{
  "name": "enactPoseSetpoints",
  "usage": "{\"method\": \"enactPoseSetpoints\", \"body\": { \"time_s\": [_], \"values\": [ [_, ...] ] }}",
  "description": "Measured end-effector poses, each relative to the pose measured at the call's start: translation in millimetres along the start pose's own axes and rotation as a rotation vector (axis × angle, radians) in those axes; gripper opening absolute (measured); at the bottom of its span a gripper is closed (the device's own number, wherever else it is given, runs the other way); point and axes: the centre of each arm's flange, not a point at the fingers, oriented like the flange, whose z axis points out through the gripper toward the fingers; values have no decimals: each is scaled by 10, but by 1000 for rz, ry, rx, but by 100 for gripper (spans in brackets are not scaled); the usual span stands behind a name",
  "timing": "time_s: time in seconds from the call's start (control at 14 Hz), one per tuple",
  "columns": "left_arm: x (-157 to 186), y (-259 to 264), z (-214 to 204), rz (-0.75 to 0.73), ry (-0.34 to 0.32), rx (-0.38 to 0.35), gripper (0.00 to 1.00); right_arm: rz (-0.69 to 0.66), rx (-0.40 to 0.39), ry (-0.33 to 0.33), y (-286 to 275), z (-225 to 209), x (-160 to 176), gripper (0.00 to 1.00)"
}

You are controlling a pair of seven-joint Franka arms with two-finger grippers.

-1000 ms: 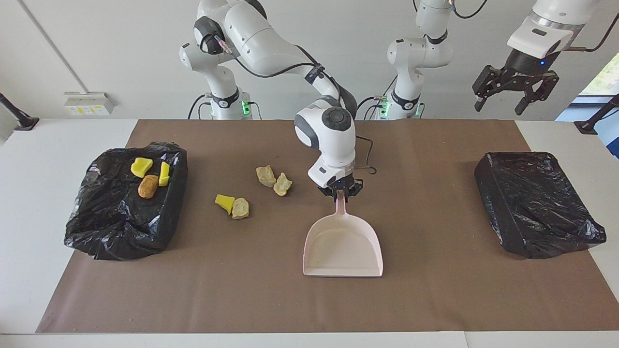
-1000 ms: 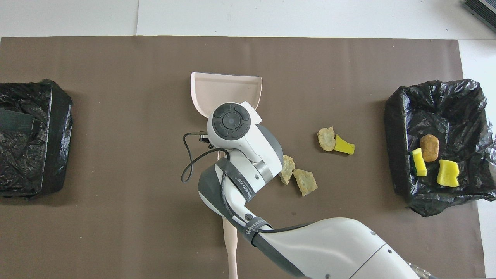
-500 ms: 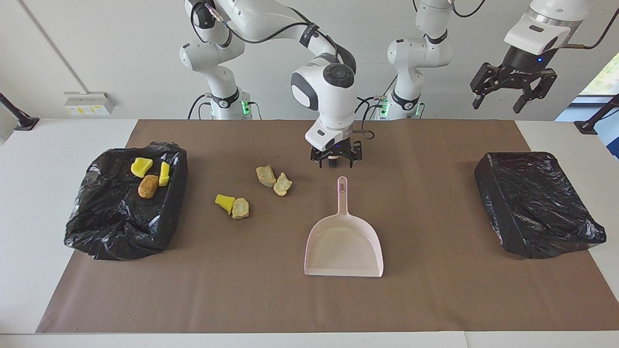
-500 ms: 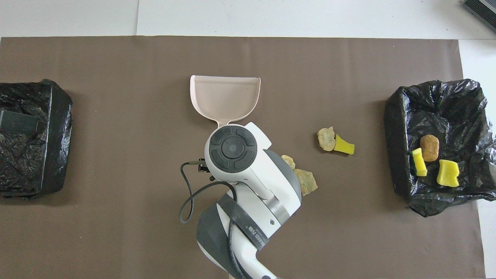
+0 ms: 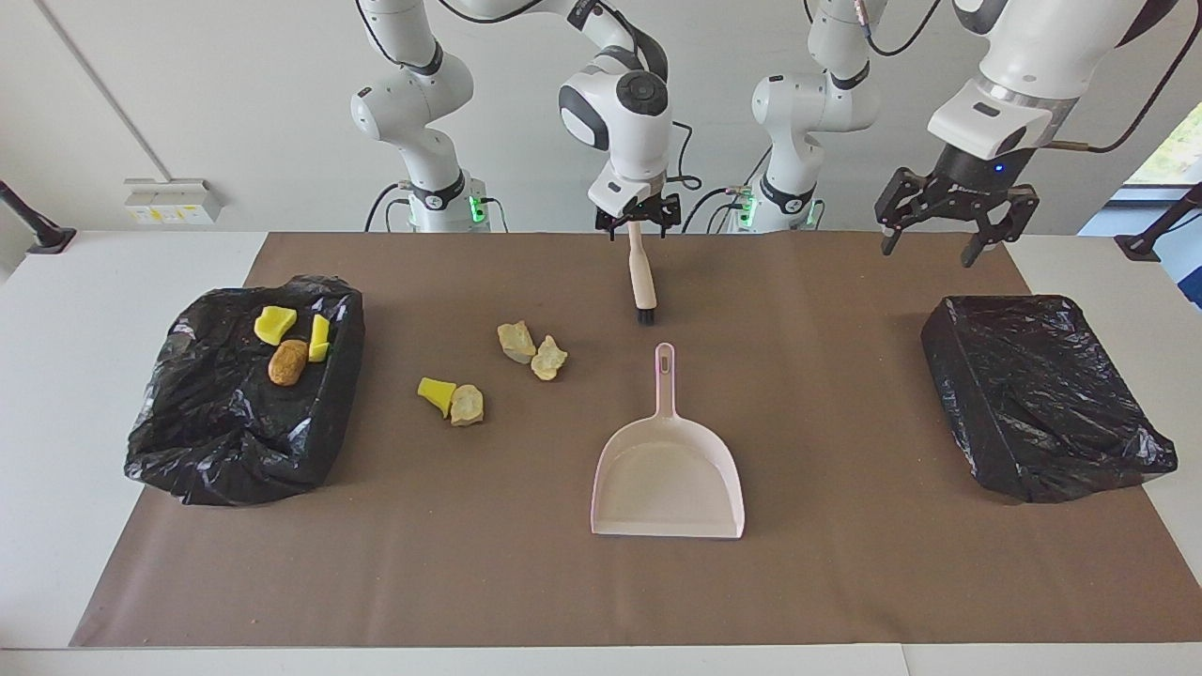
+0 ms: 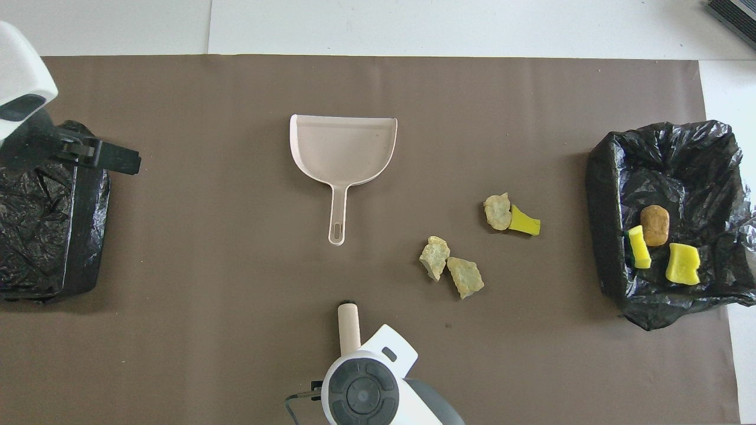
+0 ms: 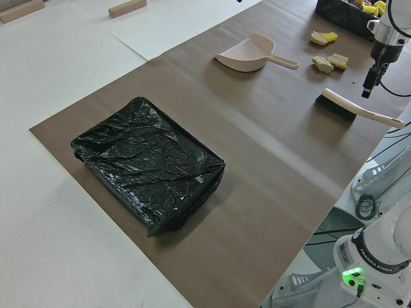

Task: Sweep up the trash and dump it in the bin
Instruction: 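Grasp the dustpan handle with the left gripper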

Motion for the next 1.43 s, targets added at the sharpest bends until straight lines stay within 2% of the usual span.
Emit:
{"method": "enactPoseSetpoints", "body": {
  "time_s": [0.14,0.29,0.5,0.79,0.86,1.0,1.21,1.29,1.43],
  "values": [
    [159,411,290,68,1,-8,100,2,12,1,45,203,-187,100],
    [243,718,644,96,-5,-14,100,25,32,0,91,361,-184,100],
    [286,1176,1235,52,8,-25,100,40,45,-4,92,433,-156,100],
    [279,1808,2000,17,-26,-23,100,26,51,3,5,556,-186,100],
    [272,1983,2188,1,-18,-23,100,22,51,4,-12,576,-199,93],
    [197,2242,2532,-21,-20,-24,100,17,50,4,-27,582,-216,68],
    [73,2378,2825,-47,-44,-20,100,15,54,6,-42,559,-205,33],
    [63,2387,2854,-64,-46,-19,100,9,48,5,-50,533,-191,25],
    [67,2380,2863,-97,-44,-19,100,-33,-14,9,-14,417,-104,25]
  ]
}}
